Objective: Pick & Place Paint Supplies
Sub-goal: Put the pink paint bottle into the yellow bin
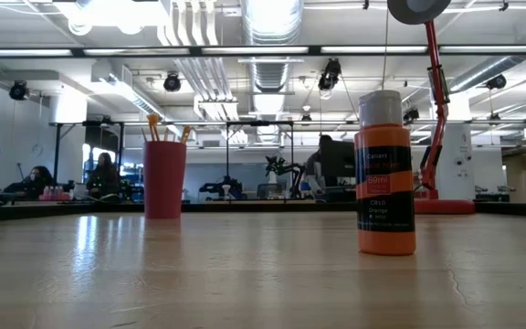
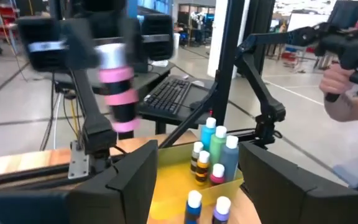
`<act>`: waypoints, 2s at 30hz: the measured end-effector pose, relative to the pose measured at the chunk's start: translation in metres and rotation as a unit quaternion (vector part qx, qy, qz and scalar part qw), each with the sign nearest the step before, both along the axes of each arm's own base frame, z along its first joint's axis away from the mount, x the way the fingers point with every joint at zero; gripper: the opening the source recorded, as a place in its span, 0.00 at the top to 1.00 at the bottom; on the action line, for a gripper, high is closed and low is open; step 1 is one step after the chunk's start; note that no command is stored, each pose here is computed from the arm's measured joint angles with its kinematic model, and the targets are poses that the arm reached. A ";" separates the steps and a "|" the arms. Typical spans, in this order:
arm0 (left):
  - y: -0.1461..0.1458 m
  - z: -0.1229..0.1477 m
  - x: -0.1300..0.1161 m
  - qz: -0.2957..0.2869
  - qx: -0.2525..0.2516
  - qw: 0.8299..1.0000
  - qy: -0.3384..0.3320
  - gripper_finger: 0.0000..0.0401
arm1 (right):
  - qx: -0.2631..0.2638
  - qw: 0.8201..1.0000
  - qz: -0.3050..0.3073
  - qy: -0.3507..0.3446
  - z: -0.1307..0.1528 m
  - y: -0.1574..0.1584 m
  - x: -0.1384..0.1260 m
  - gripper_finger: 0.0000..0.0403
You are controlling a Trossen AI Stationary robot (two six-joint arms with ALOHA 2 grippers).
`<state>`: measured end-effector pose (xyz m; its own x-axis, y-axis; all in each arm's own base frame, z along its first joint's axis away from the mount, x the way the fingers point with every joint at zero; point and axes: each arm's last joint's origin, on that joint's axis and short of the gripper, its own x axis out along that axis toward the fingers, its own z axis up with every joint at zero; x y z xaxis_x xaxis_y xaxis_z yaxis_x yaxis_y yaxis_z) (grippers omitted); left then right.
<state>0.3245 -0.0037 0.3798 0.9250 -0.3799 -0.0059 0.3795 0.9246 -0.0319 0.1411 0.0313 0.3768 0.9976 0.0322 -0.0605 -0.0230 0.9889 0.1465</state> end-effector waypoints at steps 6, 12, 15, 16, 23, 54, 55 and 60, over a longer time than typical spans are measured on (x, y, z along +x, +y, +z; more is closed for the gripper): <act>0.008 -0.004 -0.010 0.008 -0.007 1.000 0.000 0.43 | -0.052 0.997 0.057 0.010 -0.004 0.027 0.000 0.72; 0.022 -0.022 -0.038 0.130 -0.022 0.991 -0.031 0.43 | -0.079 0.995 0.005 0.055 -0.015 0.047 -0.012 0.72; 0.027 -0.031 -0.056 0.218 -0.019 0.975 -0.042 0.43 | -0.069 0.994 -0.050 0.072 -0.022 0.053 -0.021 0.72; 0.028 -0.033 -0.061 0.244 -0.020 0.969 -0.043 0.43 | -0.064 0.993 -0.069 0.075 -0.026 0.054 -0.024 0.72; 0.029 -0.041 -0.084 0.296 -0.026 0.953 -0.058 0.43 | -0.023 0.989 -0.123 0.083 -0.046 0.063 -0.041 0.72; 0.029 -0.043 -0.086 0.297 -0.023 0.953 -0.056 0.43 | -0.057 0.988 -0.090 0.110 -0.137 0.103 -0.077 0.72; 0.029 -0.043 -0.086 0.297 -0.025 0.953 -0.056 0.43 | -0.059 0.988 -0.088 0.111 -0.143 0.101 -0.079 0.72; 0.029 -0.042 -0.086 0.299 -0.039 0.952 -0.057 0.43 | -0.049 0.989 -0.084 0.111 -0.165 0.088 -0.085 0.72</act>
